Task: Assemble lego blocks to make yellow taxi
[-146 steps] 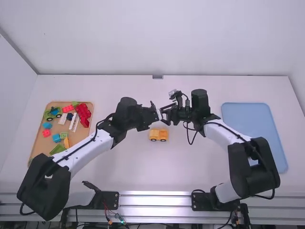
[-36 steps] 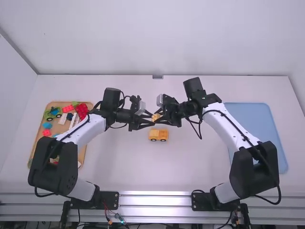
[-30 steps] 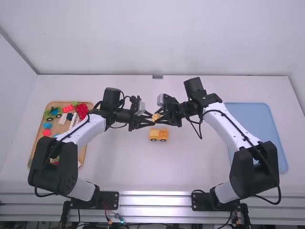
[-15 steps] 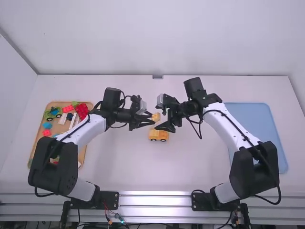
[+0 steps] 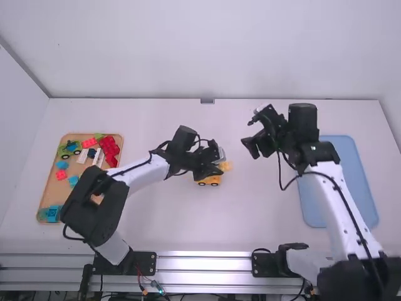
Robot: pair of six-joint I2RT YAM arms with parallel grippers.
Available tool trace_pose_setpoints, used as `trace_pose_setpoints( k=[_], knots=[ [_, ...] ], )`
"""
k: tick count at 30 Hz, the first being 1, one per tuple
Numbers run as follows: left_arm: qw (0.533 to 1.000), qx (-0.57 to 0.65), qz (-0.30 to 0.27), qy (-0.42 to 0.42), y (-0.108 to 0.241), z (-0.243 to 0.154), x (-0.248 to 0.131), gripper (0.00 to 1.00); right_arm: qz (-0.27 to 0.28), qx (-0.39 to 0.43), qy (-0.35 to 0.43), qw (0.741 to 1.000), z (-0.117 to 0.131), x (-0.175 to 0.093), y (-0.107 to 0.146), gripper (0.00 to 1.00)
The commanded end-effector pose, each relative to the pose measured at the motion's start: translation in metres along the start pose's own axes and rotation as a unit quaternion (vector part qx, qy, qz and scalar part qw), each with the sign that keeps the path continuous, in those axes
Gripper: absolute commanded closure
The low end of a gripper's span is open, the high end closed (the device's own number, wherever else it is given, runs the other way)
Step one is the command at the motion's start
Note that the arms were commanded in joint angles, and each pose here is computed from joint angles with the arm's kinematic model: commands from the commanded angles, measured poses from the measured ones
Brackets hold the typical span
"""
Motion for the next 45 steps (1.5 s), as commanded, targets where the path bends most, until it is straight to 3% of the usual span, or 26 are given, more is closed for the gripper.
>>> trace_pose_setpoints(
  k=[1,8,13,19,26,29,34,35,36,37,42,45],
  knots=[
    [1.0,0.001,0.017,-0.011,-0.011,0.007,0.013,0.98,0.029,0.093,0.086,0.992,0.003,-0.014,0.025,0.01],
    [0.996,0.046,0.075,0.029,-0.02,0.001,0.055,0.98,-0.032,0.121,0.138,0.983,0.028,-0.04,0.059,0.01],
    [0.991,0.059,0.116,-0.003,-0.011,-0.009,0.088,0.98,-0.054,0.139,0.17,0.974,0.038,-0.057,0.076,0.01],
    [0.984,0.087,0.146,-0.052,0.001,-0.012,0.113,0.98,-0.083,0.133,0.18,0.971,0.045,-0.07,0.079,0.01],
    [0.982,0.082,0.16,-0.065,0.01,-0.005,0.117,0.98,-0.086,0.126,0.167,0.974,0.049,-0.068,0.079,0.01],
    [0.98,0.083,0.162,-0.076,0.01,-0.002,0.116,0.78,-0.078,0.108,0.155,0.979,0.05,-0.061,0.078,0.01],
    [0.978,0.089,0.166,-0.088,0.009,-0.003,0.117,0.66,-0.07,0.1,0.145,0.982,0.047,-0.052,0.077,0.01],
    [0.979,0.088,0.163,-0.087,0.009,-0.003,0.117,0.46,-0.065,0.097,0.142,0.983,0.045,-0.049,0.077,0.01],
    [0.979,0.089,0.164,-0.087,0.009,-0.003,0.117,0.14,-0.063,0.098,0.142,0.983,0.044,-0.046,0.078,0.01],
    [0.978,0.091,0.164,-0.086,0.009,-0.003,0.117,0.01,-0.061,0.1,0.142,0.983,0.042,-0.044,0.078,0.02],
    [0.979,0.094,0.155,-0.089,0.002,-0.004,0.112,0.01,-0.05,0.091,0.148,0.984,0.032,-0.036,0.081,0.01],
    [0.987,0.071,0.108,-0.092,-0.024,0.0,0.085,0.01,-0.046,0.078,0.156,0.984,0.024,-0.031,0.082,0.02]
  ],
)
Point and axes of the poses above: each hand's point on the last joint's axis, 136 mm out from that joint toward the fingers, its own x axis out along the fingers, its own z axis along the line the jaws close on, y = z × x, the point moved 10 cm from there along -x, back along the fingers, and after that the axes turned 12 degrees about -x, right-handed, at the moved point
